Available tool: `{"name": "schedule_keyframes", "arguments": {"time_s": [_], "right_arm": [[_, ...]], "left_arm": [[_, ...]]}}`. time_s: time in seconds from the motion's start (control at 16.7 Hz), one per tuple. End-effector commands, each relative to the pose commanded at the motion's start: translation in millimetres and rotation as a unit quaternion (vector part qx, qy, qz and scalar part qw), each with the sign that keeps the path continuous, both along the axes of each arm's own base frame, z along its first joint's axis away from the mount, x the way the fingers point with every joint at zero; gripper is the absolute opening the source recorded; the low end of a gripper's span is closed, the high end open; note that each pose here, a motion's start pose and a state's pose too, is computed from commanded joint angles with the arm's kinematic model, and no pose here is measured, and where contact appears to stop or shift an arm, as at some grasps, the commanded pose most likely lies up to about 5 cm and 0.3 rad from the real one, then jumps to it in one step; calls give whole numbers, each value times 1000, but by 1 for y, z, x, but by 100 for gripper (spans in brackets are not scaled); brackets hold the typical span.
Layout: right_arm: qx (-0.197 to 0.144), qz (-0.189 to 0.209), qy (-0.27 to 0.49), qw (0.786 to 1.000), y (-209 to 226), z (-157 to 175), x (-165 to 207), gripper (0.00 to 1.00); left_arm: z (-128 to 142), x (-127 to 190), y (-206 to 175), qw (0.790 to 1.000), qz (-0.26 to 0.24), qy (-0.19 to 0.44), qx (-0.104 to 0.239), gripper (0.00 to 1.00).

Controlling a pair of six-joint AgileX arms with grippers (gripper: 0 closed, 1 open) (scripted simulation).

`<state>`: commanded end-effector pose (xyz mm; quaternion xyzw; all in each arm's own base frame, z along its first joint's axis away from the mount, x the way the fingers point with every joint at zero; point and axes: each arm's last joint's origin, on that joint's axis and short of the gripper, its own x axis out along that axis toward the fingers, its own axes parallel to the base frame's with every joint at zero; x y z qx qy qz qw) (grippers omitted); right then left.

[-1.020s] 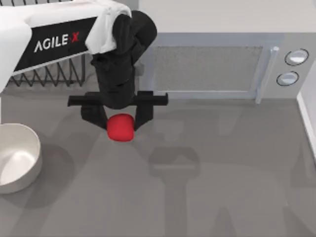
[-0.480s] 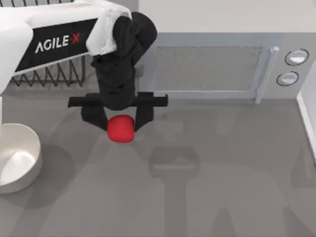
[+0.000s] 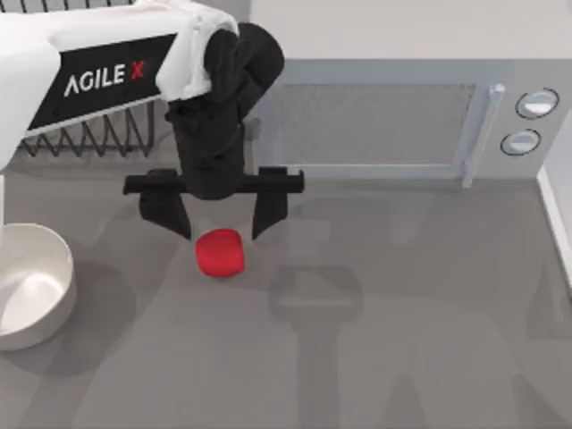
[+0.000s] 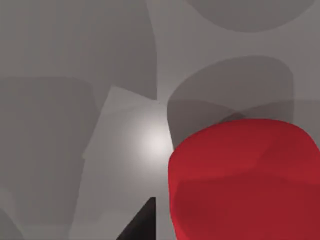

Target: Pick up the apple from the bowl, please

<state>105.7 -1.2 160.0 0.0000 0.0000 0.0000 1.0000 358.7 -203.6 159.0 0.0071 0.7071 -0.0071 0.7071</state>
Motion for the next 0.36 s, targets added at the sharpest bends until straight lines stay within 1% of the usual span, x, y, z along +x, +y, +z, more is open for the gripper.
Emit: {"name": "schedule_keyframes", "arguments": {"time_s": [0.06,0.36], "right_arm": [[0,0,0,1000,0,0,0,100],[0,0,0,1000,0,0,0,100]], "left_arm": [[0,0,0,1000,0,0,0,100],[0,0,0,1000,0,0,0,100]]}}
